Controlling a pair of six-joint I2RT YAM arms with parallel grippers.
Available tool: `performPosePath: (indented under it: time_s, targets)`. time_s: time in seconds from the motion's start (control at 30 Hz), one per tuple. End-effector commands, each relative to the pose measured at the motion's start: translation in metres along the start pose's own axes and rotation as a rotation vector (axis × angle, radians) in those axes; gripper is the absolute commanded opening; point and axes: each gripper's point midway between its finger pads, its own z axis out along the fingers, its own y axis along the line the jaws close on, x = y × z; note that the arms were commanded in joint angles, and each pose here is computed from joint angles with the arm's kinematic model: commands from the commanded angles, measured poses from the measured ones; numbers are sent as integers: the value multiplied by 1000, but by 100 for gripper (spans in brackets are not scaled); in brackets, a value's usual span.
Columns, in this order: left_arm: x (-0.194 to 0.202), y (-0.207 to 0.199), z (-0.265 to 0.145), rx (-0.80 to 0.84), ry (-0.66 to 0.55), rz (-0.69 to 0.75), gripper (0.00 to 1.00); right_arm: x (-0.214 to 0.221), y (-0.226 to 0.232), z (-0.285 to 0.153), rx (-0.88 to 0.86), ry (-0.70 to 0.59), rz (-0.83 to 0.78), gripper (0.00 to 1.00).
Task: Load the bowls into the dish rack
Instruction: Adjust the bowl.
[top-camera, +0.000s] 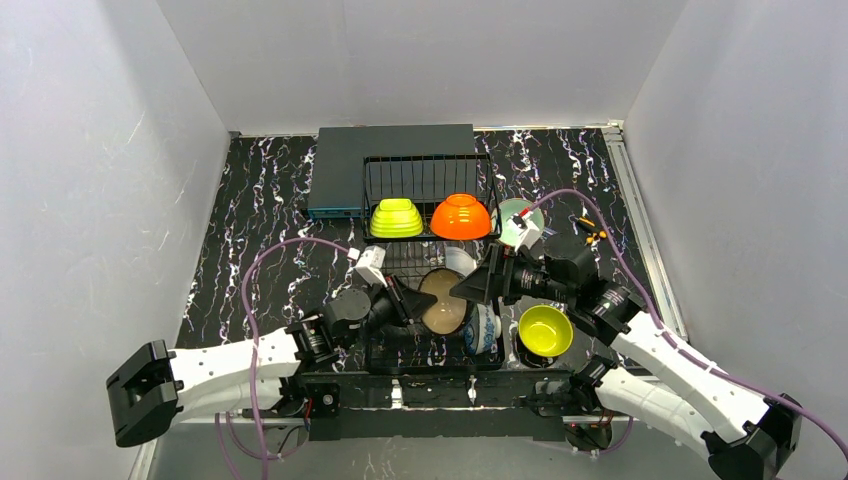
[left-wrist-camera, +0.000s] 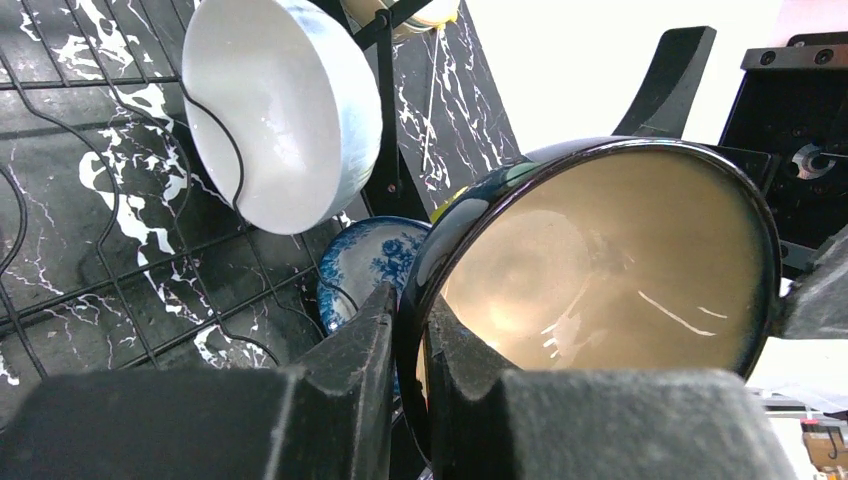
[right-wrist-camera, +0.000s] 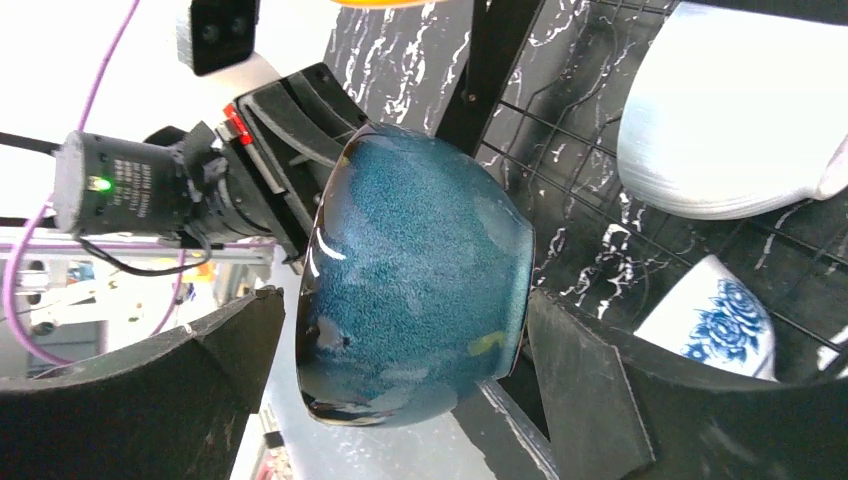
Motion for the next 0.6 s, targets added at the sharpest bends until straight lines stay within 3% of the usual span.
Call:
performPosePath:
  time_s: [0.0,0.37,0.57]
  targets:
    - [-33,-34,-7,153,-125,-78,0,-18,39,-3,-176,-74,3,99]
    - [-50,-64,-21,315,-190,-31,0,-3,9,5,-40,2,28,99]
    - [-54,-67,-24,342,-218,-27,0,1,14,6,-73,30,29,99]
